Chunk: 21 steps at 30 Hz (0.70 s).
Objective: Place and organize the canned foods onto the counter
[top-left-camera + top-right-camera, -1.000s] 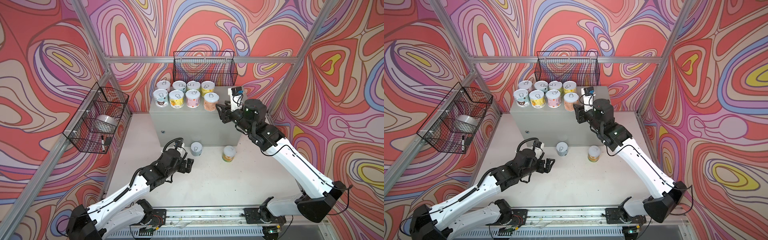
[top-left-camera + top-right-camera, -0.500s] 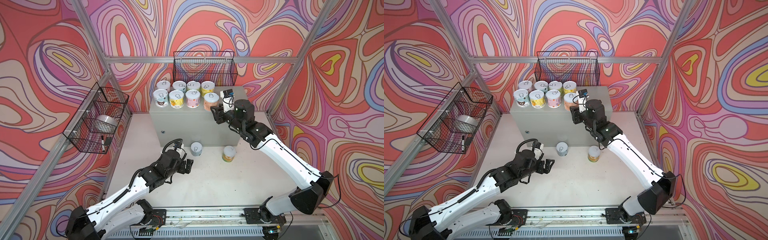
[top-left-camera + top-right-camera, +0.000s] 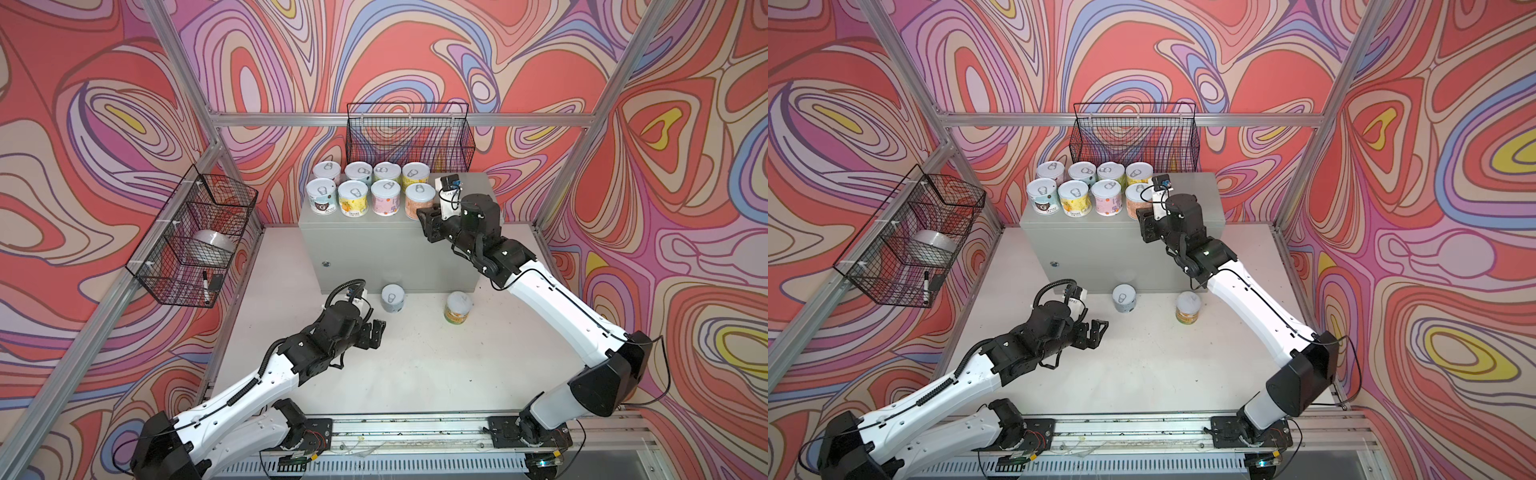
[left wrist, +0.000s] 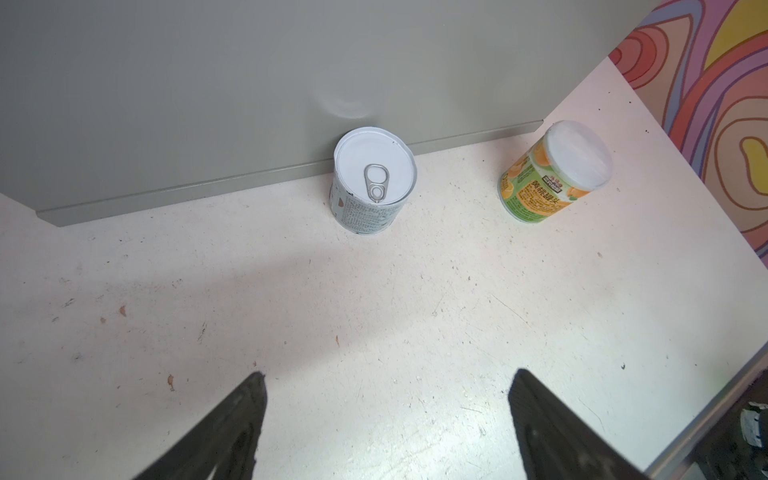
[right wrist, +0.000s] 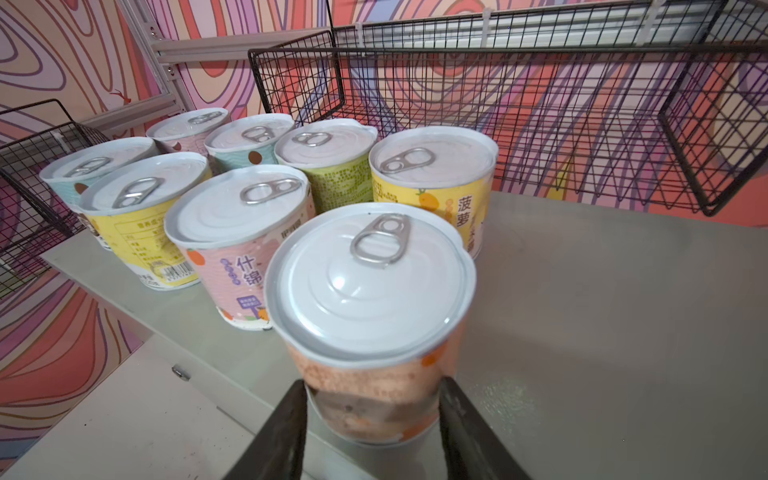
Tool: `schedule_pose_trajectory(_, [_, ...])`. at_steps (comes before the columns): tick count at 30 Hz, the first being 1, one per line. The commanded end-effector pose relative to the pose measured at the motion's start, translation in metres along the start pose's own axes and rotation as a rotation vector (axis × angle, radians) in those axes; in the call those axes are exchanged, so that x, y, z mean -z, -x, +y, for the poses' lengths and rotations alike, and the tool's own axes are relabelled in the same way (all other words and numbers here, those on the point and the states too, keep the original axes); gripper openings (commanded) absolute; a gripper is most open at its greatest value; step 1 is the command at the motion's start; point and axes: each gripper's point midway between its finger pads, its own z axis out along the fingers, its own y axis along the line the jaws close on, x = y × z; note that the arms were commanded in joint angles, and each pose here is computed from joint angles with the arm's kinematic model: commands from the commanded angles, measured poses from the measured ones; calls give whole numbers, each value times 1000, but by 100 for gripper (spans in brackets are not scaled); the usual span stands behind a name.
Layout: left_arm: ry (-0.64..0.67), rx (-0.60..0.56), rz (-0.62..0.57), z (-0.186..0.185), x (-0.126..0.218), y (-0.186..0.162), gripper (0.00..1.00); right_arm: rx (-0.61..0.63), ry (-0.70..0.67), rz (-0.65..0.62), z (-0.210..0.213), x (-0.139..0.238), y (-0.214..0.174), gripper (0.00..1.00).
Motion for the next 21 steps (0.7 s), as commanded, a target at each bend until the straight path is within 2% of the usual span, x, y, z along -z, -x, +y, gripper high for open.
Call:
schedule_pose_trajectory(1, [14,20,-17,4,0,2,92,-8,3,-23,-1,-8,7,52])
schedule_pose_trajectory(9, [19,21,-11,5,-2,0,92,-8,-12,-10,-4,-17,1,53])
schedule_pose_trajectory(14, [26,17,-12,7,-2,-2,92,-9,2,-39,-2,-2,11,55])
schedule_pose_trajectory(18, [51,10,-17,13,-2,-5,93,-9,53,-43,5,21,17,63])
schedule_pose_trajectory(21, [47,22,-59,14,-2,-1,94,-27,95,-21,12,41,4,69])
